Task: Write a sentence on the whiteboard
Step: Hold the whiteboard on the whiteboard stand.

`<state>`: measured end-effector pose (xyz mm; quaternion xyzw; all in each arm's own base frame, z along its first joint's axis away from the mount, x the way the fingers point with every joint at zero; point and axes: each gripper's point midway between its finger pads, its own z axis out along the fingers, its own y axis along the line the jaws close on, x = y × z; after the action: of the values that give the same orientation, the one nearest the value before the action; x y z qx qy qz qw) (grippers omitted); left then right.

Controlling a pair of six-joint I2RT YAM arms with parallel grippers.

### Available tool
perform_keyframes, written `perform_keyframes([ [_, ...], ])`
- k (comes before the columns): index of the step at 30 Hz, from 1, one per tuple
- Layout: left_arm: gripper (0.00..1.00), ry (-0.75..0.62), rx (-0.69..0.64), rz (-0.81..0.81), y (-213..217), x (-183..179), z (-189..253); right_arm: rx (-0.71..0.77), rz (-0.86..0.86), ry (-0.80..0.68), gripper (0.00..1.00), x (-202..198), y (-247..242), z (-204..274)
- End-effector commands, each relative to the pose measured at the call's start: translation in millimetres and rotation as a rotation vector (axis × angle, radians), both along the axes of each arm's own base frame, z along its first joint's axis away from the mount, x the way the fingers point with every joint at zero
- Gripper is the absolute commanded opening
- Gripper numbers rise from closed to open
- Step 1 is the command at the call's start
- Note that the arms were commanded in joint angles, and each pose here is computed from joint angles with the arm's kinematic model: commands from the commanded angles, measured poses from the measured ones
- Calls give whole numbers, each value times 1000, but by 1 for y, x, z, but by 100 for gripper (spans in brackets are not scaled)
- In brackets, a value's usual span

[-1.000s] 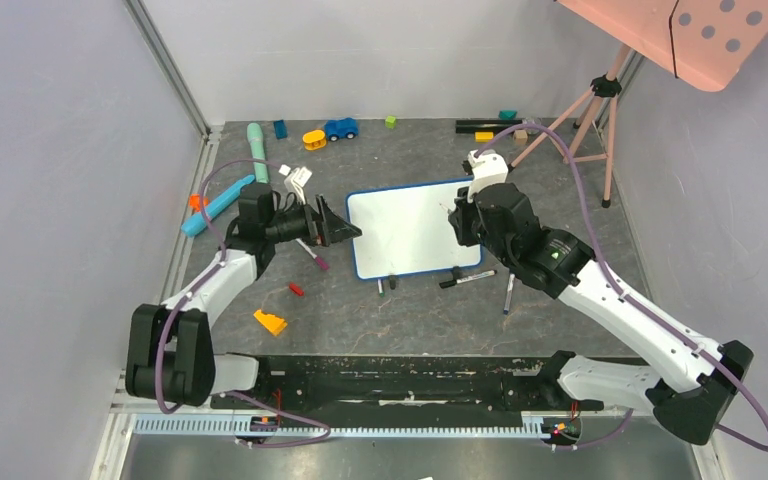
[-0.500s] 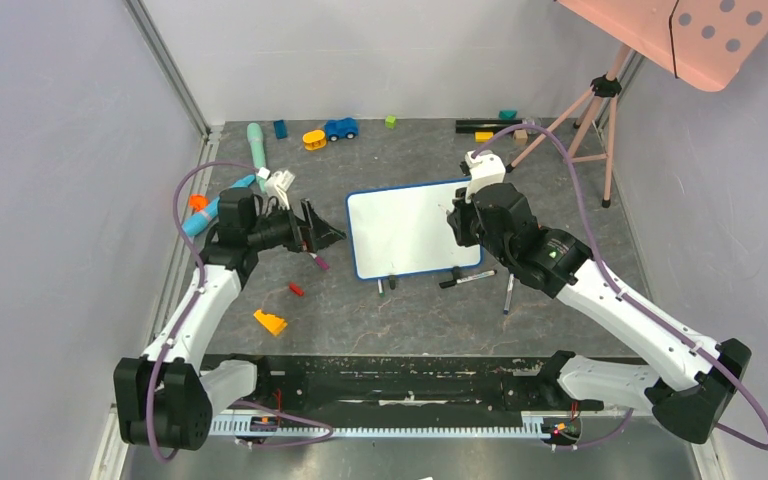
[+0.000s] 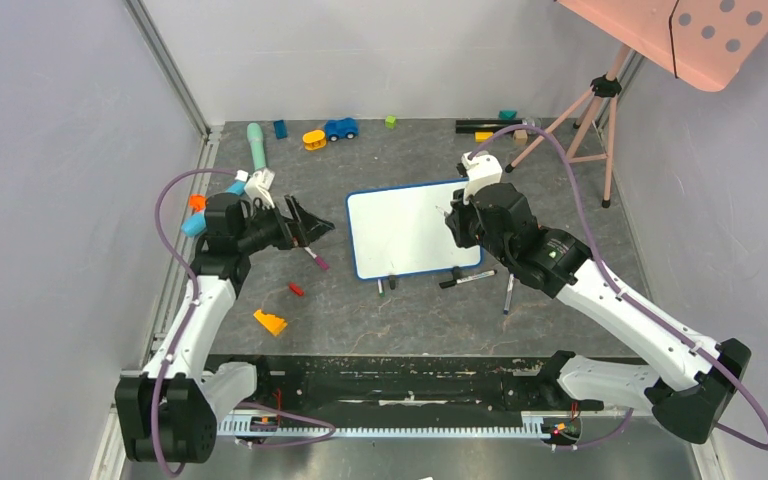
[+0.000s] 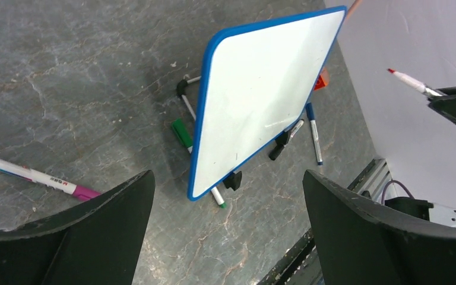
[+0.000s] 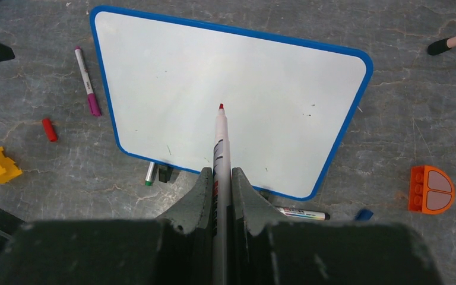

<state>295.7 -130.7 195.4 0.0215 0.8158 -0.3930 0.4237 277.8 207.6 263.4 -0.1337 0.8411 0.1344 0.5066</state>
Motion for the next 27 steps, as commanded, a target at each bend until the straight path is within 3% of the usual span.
perform_keyframes([
  [1,100,-144,-15,-29,-3,-3,42,8,32,-64,0,3,1,23],
  [4,100,-169,25,-50,-2,-5,48,-4,29,-77,0,5,-2,27],
  [7,99,-131,18,38,6,2,42,-6,23,-79,0,5,-3,21],
  [9,88,-142,12,56,7,6,39,1,5,-81,0,5,-5,17],
  [11,87,-149,12,44,6,10,35,24,-32,-97,0,5,-11,17],
  [17,99,-122,-32,-58,-7,18,25,74,-50,-78,0,7,-6,18],
  [27,100,-33,-106,-215,-25,26,-18,88,0,-45,0,20,21,22],
])
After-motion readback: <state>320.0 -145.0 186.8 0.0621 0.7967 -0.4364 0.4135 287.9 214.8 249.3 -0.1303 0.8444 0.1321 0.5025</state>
